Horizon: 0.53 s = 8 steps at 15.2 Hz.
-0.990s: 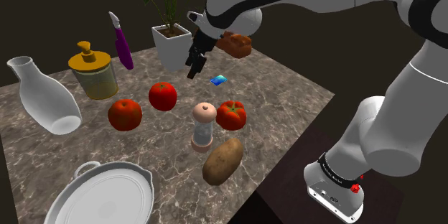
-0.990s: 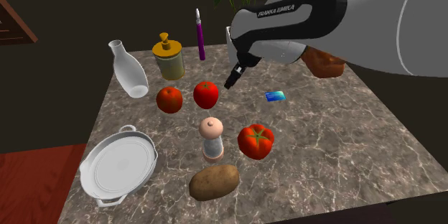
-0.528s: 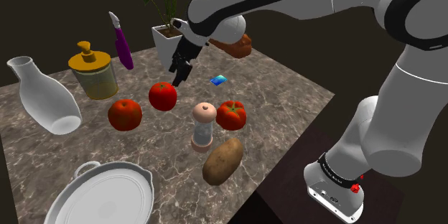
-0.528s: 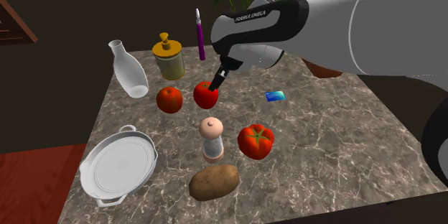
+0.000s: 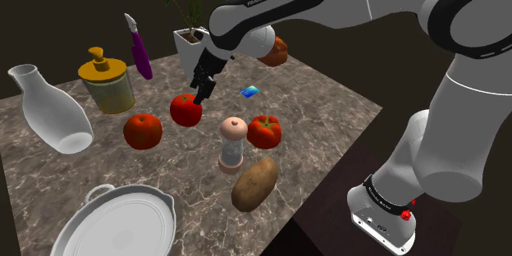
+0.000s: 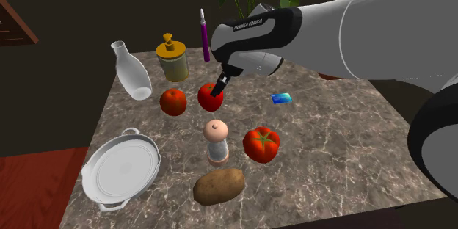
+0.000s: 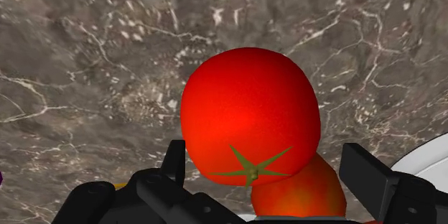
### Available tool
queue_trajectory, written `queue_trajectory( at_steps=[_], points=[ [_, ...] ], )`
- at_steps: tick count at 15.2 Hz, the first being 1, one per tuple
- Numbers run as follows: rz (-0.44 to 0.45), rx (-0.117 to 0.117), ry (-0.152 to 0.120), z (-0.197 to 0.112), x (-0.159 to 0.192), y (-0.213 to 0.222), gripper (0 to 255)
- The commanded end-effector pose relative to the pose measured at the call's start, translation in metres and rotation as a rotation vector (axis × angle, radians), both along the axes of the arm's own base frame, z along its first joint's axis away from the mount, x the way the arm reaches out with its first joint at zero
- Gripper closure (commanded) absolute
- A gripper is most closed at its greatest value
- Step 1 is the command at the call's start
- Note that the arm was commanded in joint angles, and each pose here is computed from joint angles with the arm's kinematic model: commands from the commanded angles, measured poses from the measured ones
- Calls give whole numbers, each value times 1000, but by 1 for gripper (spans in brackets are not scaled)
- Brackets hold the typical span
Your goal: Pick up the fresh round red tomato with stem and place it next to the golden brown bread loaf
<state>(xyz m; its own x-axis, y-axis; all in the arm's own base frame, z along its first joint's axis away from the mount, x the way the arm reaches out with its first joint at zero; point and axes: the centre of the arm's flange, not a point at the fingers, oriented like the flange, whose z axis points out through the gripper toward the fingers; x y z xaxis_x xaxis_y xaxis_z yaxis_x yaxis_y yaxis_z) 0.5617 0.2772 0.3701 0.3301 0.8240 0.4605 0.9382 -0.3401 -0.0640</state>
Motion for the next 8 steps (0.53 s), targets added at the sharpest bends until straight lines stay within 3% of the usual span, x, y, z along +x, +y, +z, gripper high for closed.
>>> queue_trajectory(
  at_steps=[1,4,5,8],
  points=[
    [0,0,0,0,0,0,0],
    [0,0,0,0,0,0,0],
    [0,0,0,0,0,0,255],
    [0,0,0,0,0,0,255]
  ],
)
